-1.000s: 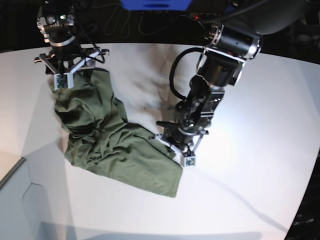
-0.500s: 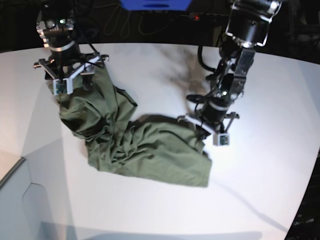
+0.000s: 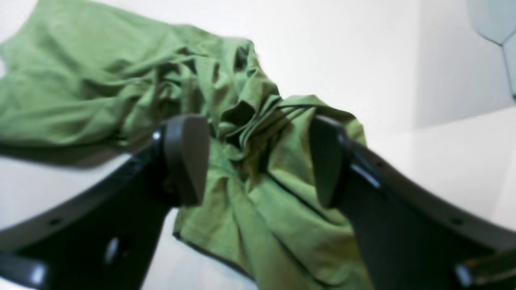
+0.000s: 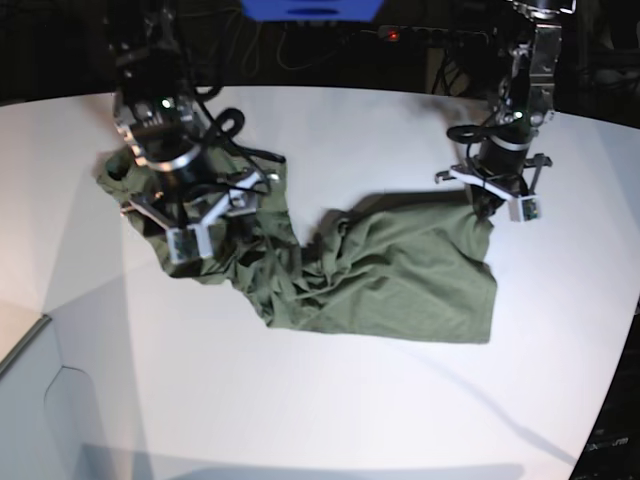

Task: Layout the t-shirt on the table in an organized manner, then fold the t-shirt properly
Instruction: 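Pull the grasped shirt edges apart, spreading the shirt between grippers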

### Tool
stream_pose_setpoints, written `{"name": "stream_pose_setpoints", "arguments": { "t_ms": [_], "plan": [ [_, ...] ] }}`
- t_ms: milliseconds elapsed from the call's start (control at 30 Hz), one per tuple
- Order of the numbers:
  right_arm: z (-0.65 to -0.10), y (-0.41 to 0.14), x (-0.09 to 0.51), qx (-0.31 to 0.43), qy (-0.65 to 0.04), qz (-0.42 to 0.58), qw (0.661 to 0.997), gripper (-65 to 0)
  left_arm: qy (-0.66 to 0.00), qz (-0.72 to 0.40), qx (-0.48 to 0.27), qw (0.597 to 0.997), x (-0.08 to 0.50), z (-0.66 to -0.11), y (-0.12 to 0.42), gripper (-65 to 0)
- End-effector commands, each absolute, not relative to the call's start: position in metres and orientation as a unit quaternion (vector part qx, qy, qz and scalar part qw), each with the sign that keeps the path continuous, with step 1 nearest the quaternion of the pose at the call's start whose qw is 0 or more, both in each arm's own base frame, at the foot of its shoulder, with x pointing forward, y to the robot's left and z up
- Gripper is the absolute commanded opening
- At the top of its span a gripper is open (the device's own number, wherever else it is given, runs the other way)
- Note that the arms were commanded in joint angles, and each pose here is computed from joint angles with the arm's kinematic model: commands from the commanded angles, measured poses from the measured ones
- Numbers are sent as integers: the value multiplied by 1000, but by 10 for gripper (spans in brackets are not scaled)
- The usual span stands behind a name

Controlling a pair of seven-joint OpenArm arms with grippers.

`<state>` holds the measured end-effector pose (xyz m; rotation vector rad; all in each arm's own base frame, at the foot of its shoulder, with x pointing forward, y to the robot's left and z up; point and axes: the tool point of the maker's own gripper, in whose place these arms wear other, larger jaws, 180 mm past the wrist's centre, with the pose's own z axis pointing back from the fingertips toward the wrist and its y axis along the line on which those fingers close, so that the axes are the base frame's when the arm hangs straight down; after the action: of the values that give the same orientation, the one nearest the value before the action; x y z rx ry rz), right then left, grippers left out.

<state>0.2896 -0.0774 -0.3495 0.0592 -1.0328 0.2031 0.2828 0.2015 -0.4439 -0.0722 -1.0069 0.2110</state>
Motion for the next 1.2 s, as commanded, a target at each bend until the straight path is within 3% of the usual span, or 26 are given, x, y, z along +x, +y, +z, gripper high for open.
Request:
{"name": "stream_pose_setpoints", "arguments": {
  "t_ms": [0, 500, 600, 767, 1033, 1167],
  "plan": [
    [-342, -70, 298, 38, -507, 97, 855, -231, -499, 101, -28, 860, 286, -434, 209, -650],
    [-399, -45, 339, 43, -451, 127, 882, -246, -491, 119, -6, 863, 273, -439, 230, -650],
    [-408, -48, 345, 38, -441, 129, 887, -345, -490, 120, -5, 863, 273, -440, 231, -650],
    [-399, -52, 358, 32, -453, 128, 882, -650, -493, 117, -5, 862, 275, -437, 231, -650],
    [-302, -71, 425, 8, -561, 115, 820, -650, -496, 140, 38, 856, 261, -429, 275, -650],
    [-288, -74, 461, -2, -568, 114, 815, -650, -512, 152, 59, 843, 257, -412, 296, -650]
  ]
}}
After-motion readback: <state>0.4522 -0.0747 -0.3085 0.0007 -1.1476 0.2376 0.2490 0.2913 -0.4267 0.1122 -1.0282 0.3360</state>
